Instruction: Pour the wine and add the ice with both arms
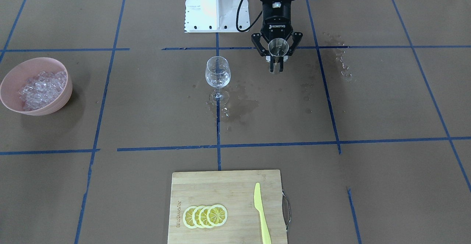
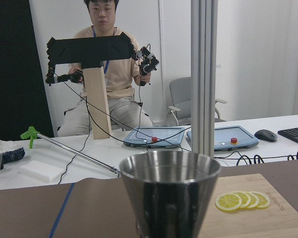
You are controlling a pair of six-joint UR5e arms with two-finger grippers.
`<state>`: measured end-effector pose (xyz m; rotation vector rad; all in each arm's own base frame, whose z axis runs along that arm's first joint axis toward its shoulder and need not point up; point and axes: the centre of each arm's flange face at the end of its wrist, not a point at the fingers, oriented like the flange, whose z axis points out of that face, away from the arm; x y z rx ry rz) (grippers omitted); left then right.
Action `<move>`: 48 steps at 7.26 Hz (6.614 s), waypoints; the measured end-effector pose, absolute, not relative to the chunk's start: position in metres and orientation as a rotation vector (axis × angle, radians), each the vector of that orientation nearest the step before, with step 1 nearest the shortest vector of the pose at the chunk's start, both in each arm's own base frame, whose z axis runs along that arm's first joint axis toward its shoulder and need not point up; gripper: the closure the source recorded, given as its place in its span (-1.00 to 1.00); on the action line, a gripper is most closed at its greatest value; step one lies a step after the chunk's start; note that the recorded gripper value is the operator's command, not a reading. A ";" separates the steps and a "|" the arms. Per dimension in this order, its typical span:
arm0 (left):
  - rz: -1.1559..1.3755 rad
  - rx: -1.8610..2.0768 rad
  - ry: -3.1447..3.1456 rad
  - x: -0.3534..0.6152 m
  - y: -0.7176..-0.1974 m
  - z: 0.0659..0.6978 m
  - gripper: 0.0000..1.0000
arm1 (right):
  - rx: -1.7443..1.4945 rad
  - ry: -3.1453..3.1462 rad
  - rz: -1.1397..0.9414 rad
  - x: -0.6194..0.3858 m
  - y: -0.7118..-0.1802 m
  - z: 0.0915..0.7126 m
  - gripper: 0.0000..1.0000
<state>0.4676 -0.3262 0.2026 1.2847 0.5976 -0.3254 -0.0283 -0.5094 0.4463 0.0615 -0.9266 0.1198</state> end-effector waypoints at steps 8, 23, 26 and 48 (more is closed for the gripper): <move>-0.115 1.315 0.507 0.515 -0.302 0.189 1.00 | 0.101 -0.903 0.178 -0.099 -0.438 0.476 -1.00; 0.559 1.459 -0.217 0.529 -0.296 0.172 1.00 | 0.092 -0.856 0.156 -0.128 -0.427 0.482 -1.00; 0.593 1.466 -0.308 0.531 -0.286 0.170 1.00 | 0.090 -0.857 0.158 -0.128 -0.427 0.482 -1.00; 0.192 1.595 -0.022 0.440 -0.275 0.348 1.00 | 0.092 -0.873 0.172 -0.132 -0.425 0.471 -1.00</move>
